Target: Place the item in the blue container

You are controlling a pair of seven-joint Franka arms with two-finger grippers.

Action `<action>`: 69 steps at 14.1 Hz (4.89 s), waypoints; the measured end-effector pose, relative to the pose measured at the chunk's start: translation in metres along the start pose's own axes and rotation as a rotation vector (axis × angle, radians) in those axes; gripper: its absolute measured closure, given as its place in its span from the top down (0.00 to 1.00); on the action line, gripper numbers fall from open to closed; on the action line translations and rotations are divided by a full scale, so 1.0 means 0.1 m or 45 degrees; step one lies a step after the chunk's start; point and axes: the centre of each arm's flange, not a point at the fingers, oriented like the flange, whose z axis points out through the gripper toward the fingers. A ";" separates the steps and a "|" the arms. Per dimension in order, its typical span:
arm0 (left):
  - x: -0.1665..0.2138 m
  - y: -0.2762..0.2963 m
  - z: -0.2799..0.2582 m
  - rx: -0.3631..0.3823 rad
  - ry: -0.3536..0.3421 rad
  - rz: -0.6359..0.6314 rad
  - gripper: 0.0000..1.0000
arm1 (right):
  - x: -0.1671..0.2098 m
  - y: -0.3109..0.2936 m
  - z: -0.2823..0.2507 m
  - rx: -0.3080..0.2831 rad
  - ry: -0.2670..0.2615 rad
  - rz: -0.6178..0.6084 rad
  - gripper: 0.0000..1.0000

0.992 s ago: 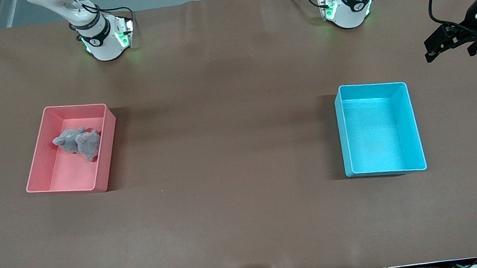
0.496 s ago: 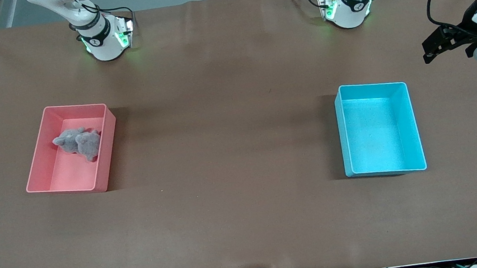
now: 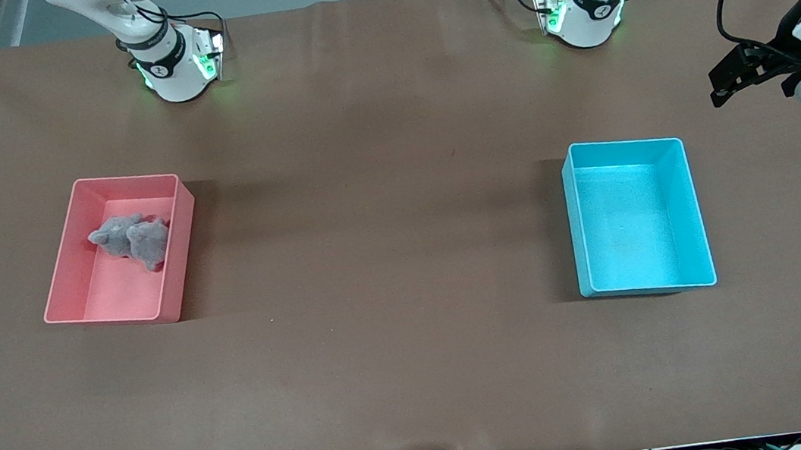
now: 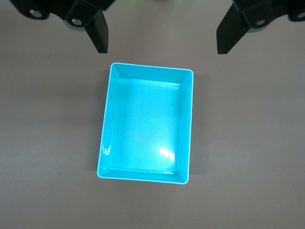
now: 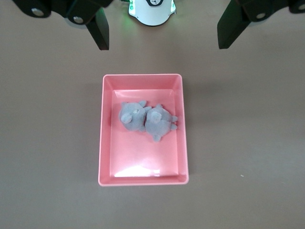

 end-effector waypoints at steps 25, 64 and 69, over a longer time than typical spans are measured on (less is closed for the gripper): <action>0.06 0.17 0.11 -0.001 -0.018 0.039 1.00 | 0.34 -0.15 4.13 0.008 -0.013 0.382 1.00; 0.34 2.02 2.53 -0.049 -0.439 -0.750 1.00 | 0.07 -5.06 4.30 0.083 0.088 1.160 0.41; 0.24 2.67 2.86 -0.107 -0.455 -0.986 1.00 | 0.36 -4.87 3.84 0.058 0.088 1.070 0.92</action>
